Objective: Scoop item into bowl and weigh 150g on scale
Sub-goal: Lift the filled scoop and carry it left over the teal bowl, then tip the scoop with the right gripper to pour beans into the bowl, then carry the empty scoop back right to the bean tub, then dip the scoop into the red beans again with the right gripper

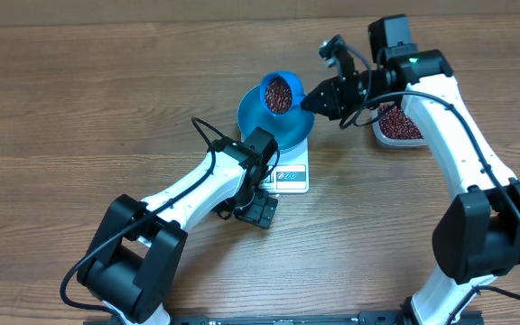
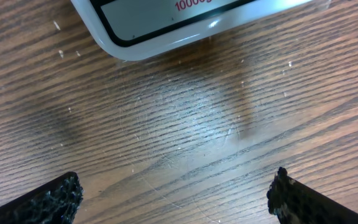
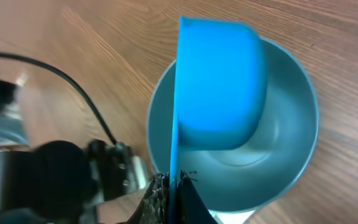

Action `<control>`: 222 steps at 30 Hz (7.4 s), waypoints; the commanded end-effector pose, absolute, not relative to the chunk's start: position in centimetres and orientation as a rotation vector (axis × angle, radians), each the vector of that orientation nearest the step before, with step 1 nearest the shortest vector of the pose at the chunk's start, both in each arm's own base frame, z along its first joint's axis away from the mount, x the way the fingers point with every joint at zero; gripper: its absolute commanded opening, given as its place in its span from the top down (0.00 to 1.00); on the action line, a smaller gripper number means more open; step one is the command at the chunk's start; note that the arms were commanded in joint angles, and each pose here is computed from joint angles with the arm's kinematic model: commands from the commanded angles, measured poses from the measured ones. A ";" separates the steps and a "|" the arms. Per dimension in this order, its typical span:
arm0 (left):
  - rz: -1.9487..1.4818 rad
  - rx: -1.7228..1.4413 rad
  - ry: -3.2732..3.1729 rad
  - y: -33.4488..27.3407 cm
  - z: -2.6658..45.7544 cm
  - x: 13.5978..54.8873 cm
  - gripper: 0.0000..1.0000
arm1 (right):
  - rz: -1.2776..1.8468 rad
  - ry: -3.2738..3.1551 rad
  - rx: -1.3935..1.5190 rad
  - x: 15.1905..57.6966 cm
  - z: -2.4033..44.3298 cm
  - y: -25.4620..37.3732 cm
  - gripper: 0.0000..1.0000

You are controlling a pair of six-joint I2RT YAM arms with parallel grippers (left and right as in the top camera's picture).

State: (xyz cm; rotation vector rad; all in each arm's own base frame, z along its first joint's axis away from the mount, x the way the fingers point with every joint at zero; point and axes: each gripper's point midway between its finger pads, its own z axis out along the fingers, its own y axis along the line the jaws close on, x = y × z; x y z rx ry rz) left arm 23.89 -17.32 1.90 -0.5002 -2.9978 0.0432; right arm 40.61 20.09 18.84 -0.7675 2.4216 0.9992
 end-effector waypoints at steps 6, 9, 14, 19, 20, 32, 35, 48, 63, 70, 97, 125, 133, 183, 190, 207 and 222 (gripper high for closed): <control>0.045 -0.523 -2.995 -17.4 1.9 24.1 0.00 | 0.708 2.330 -1.016 41.0 19.0 20.9 0.96; 0.045 -0.523 -2.995 -17.4 1.9 24.1 0.00 | 0.705 2.314 -1.024 41.1 19.2 21.2 0.96; 0.045 -0.523 -2.995 -17.4 1.9 24.1 0.01 | 0.695 2.287 -1.024 41.6 19.5 21.3 0.96; 0.045 -0.523 -2.995 -17.4 1.9 24.1 0.00 | 0.686 2.263 -1.024 42.1 19.8 21.5 0.96; 0.045 -0.523 -2.995 -17.4 1.9 24.1 0.00 | 0.685 2.258 -1.023 42.2 19.8 21.5 0.96; 0.045 -0.523 -2.995 -17.4 1.9 24.1 0.01 | 0.627 2.228 -1.015 43.1 20.5 21.2 0.96; 0.045 -0.523 -2.995 -17.4 1.9 24.1 0.00 | 0.620 2.210 -1.016 43.3 21.4 21.3 0.96; 0.045 -0.523 -2.995 -17.4 1.9 24.1 0.00 | 0.558 2.185 -1.112 42.5 22.6 21.0 0.96; 0.044 -0.523 -2.995 -17.4 1.9 24.1 0.00 | 0.176 2.148 -1.271 42.6 22.5 22.4 0.96; 0.044 -0.523 -2.995 -17.4 1.9 24.1 0.01 | 0.174 2.135 -1.270 42.5 23.0 22.3 0.96; 0.045 -0.523 -2.995 -17.4 1.9 24.1 0.00 | 0.190 2.099 -1.265 41.4 24.9 22.5 0.96; 0.045 -0.523 -2.995 -17.4 1.9 24.1 0.00 | 0.217 2.136 -0.992 43.0 27.1 22.8 0.96; 0.045 -0.523 -2.995 -17.4 1.9 24.1 0.00 | 0.288 2.173 -0.641 44.3 30.6 18.8 0.97; 0.072 -0.532 -3.031 -18.0 1.9 24.9 0.00 | -0.053 2.786 -0.113 40.6 19.7 -5.9 0.96; 0.072 -0.532 -3.031 -18.0 1.9 24.9 0.00 | -0.121 2.799 -0.185 40.8 18.5 -5.4 0.96; 0.068 -0.531 -3.026 -17.9 1.9 24.8 0.00 | -0.451 2.802 -0.429 41.8 15.0 -3.7 0.96; 0.066 -0.531 -3.025 -17.9 1.9 24.8 0.00 | -0.401 2.846 -0.424 41.8 13.3 -3.8 0.96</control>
